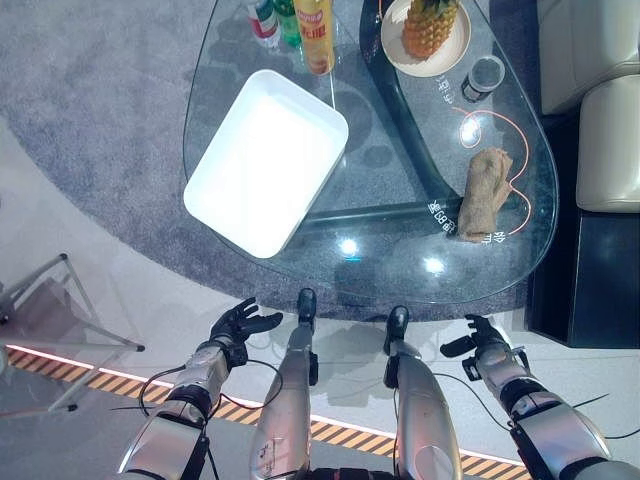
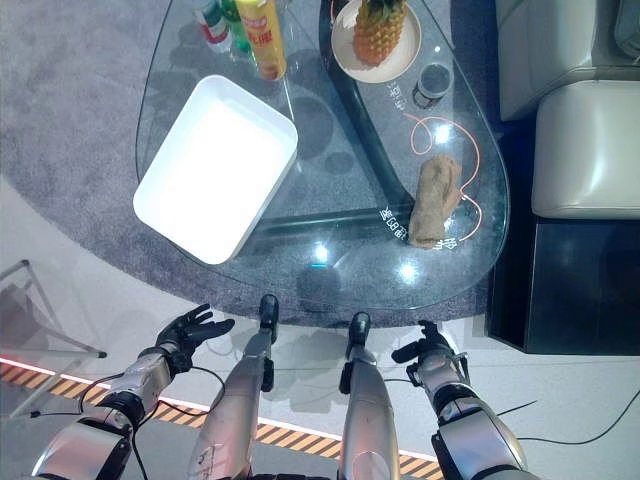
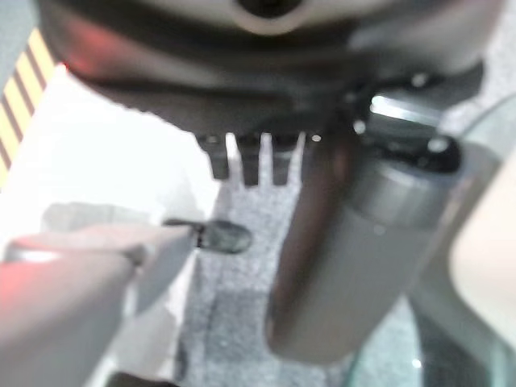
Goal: Wipe the table with a cloth and put it in the basket.
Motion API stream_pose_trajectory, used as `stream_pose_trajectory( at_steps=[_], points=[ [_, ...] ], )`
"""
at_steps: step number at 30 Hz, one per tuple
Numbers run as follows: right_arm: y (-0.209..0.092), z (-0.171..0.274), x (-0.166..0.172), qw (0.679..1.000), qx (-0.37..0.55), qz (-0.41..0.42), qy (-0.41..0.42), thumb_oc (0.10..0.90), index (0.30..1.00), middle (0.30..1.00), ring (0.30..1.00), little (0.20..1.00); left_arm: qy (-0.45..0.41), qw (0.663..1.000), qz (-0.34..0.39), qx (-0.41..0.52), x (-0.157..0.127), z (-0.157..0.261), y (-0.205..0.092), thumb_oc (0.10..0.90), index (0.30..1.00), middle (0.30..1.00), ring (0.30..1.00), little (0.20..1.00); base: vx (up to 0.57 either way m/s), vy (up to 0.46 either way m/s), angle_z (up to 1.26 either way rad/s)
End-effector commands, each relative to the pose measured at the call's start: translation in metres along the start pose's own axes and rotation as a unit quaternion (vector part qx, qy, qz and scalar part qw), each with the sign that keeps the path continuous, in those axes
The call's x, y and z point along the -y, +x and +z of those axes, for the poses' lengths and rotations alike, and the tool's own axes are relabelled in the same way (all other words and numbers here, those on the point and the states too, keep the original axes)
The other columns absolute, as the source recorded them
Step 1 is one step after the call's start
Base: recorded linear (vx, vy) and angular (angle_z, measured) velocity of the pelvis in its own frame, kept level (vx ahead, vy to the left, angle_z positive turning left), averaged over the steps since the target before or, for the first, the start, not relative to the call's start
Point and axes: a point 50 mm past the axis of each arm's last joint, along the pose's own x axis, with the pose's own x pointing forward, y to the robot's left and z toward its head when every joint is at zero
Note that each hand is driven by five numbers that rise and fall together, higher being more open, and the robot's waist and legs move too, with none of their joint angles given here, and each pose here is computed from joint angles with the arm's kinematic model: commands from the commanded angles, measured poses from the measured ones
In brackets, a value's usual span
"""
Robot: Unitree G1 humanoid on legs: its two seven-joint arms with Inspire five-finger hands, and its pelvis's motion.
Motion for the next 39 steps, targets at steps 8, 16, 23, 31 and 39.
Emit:
stream_pose_trajectory(
  at_steps=[8,16,23,31,39],
  points=[
    [-0.001,-0.016,0.038,0.99,0.032,-0.133,0.036,0.8,0.9,0.9,0.9,0.9,-0.011,0.998,0.063,-0.019,-0.029,-0.024,-0.01,0.8,0.9,0.9,0.9,0.9,-0.02,0.001,0.01],
    [0.0,-0.017,0.041,0.99,0.033,-0.131,0.041,0.8,0.9,0.9,0.9,0.9,0.0,0.998,0.058,-0.017,-0.033,-0.023,-0.011,0.8,0.9,0.9,0.9,0.9,-0.01,0.008,-0.03],
    [0.0,-0.016,0.045,0.987,0.029,-0.145,0.059,0.8,0.9,0.9,0.9,0.9,0.007,0.998,0.058,-0.016,-0.033,-0.021,-0.01,0.8,0.9,0.9,0.9,0.9,0.0,0.0,0.0],
    [-0.002,-0.043,0.087,0.923,-0.063,-0.27,0.268,0.8,0.9,0.9,0.9,0.9,0.011,0.998,0.062,-0.02,-0.039,-0.027,-0.013,0.8,0.9,0.9,0.9,0.9,0.0,0.0,0.0],
    [-0.006,-0.014,0.147,0.821,-0.016,-0.383,0.423,0.8,0.9,0.9,0.9,0.9,0.028,0.997,0.062,-0.026,-0.042,-0.023,-0.012,0.8,0.9,0.9,0.9,0.9,0.01,-0.027,-0.01]
  ],
)
